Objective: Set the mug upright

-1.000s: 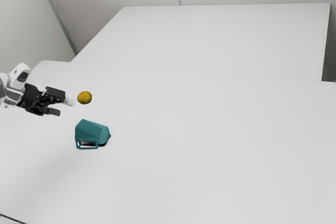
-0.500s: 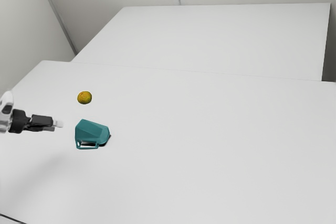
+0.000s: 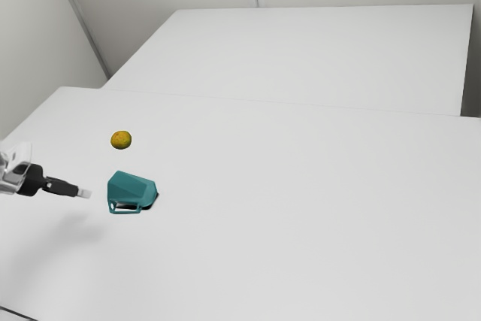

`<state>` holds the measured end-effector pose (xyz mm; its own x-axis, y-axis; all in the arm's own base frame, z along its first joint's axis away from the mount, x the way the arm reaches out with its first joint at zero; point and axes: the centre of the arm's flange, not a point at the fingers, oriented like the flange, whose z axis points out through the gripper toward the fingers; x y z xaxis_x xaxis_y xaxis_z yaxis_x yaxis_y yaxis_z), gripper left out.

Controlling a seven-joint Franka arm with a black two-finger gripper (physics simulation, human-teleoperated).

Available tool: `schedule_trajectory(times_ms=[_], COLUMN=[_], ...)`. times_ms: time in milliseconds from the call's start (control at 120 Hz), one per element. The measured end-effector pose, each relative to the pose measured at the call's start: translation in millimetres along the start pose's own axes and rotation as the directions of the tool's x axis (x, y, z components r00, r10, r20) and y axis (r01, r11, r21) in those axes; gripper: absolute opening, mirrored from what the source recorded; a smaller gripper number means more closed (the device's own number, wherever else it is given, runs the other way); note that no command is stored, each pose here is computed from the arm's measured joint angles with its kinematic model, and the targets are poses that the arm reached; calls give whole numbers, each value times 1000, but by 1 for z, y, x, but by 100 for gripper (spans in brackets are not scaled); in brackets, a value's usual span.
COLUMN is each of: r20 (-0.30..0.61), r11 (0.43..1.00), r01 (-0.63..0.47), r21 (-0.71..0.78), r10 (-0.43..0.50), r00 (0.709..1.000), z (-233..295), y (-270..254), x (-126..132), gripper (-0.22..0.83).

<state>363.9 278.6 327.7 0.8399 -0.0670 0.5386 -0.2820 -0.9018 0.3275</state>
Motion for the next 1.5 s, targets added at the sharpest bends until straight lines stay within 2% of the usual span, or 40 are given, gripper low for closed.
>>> schedule_trajectory(times_ms=[225,542,750,925,1175,1500], r20=[0,-79,-142,-149,-175,-234], r11=[998,993,980,970,948,915], r01=[-67,-100,-171,-212,-288,-376], r21=[17,-55,-99,-115,-135,-149], r10=[67,95,156,194,263,336], r00=[998,992,977,970,949,912], z=[13,54,61,68,80,92], y=[-17,-13,-5,-7,-6,6], x=[11,10,10,-3,-8,1], gripper=[57,57,57,57,56,56])
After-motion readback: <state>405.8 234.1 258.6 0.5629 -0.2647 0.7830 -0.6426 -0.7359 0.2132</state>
